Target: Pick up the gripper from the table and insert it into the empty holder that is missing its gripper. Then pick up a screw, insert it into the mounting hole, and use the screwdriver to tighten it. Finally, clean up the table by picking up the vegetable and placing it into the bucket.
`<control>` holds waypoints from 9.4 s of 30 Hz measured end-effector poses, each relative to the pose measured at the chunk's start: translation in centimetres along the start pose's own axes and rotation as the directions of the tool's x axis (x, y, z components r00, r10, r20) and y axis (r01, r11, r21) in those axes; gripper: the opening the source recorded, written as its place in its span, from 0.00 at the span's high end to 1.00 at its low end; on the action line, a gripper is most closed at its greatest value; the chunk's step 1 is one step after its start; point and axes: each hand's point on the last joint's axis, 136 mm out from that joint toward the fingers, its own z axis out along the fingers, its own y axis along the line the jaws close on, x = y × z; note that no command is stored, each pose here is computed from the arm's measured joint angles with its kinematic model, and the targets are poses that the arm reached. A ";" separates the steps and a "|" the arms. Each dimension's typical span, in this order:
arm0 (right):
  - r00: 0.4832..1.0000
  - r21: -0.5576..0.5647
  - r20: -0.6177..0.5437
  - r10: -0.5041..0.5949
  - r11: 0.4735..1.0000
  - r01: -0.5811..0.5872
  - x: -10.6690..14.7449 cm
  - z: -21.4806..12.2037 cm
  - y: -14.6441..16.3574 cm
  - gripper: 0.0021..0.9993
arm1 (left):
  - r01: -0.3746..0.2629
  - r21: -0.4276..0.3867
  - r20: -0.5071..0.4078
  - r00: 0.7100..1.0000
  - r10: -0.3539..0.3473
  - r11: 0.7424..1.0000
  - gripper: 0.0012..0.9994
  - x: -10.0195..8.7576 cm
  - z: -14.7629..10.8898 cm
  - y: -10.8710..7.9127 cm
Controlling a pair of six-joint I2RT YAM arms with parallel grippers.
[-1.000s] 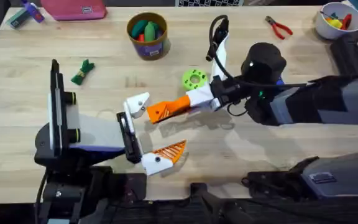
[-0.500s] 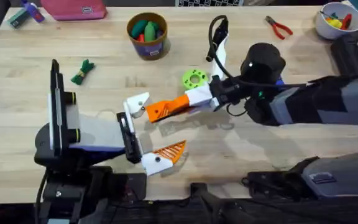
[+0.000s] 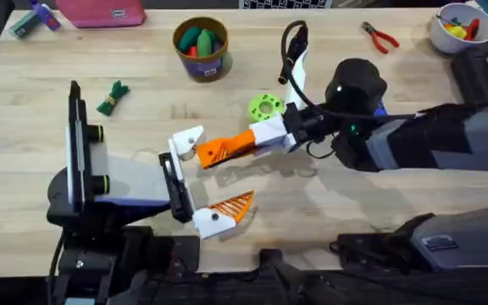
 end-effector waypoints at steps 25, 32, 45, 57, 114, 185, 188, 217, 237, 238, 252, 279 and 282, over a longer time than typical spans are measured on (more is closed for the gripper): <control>0.998 0.000 0.020 -0.054 0.999 0.054 -0.5 0.0 0.3 0.99 | -0.002 -0.008 0.000 1.000 0.002 1.000 0.01 0.0 0.0 0.1; 0.998 0.011 0.042 -0.044 0.999 0.044 -0.9 0.2 0.1 0.99 | -0.003 -0.010 0.000 1.000 0.003 1.000 0.01 0.0 0.0 0.2; 0.995 0.027 0.084 -0.044 0.999 0.042 -1.7 1.0 0.1 0.99 | -0.006 -0.031 0.001 1.000 0.006 0.999 0.01 -0.1 0.0 0.5; 0.996 0.043 0.085 0.020 0.999 -0.023 -2.9 2.0 0.4 0.99 | -0.018 -0.042 0.000 1.000 0.018 0.999 0.01 -0.1 0.0 0.7; 0.998 0.036 0.055 0.023 0.999 -0.025 -2.6 2.8 0.4 0.99 | -0.021 -0.035 0.001 1.000 0.021 0.999 0.01 -0.1 0.0 0.6; 0.998 0.042 0.069 -0.001 0.999 -0.002 -3.4 3.0 0.4 0.99 | -0.033 -0.045 0.000 0.999 0.033 0.998 0.01 -0.1 0.0 0.8; 0.998 0.042 0.069 -0.001 0.999 -0.002 -3.4 3.0 0.4 0.99 | -0.033 -0.045 0.000 0.999 0.033 0.998 0.01 -0.1 0.0 0.8; 0.993 0.052 0.115 -0.010 0.999 0.004 -4.1 3.0 0.4 0.06 | -0.021 -0.019 0.000 1.000 0.021 1.000 0.01 0.0 0.0 0.3; 0.948 0.283 0.307 -0.085 0.959 -0.006 -4.0 -6.6 4.3 0.05 | -0.021 -0.019 0.000 1.000 0.021 1.000 0.01 0.0 0.0 0.3; 0.946 0.300 0.313 -0.086 0.954 -0.013 -3.8 -7.2 4.6 0.05 | -0.021 -0.019 0.000 1.000 0.021 1.000 0.01 0.0 0.0 0.3; 0.959 0.712 0.196 -0.205 0.702 0.005 -4.1 -12.6 8.0 0.05 | -0.020 -0.018 0.000 1.000 0.020 1.000 0.01 0.0 0.0 0.3; 0.999 0.999 0.016 0.029 0.038 -0.018 -10.2 -15.2 -6.5 0.29 | -0.020 -0.018 0.000 1.000 0.020 1.000 0.01 0.0 0.0 0.3; 1.000 1.000 0.009 0.009 0.012 -0.009 -10.7 -14.6 -7.2 0.31 | -0.021 -0.018 0.000 1.000 0.021 1.000 0.01 0.0 0.0 0.3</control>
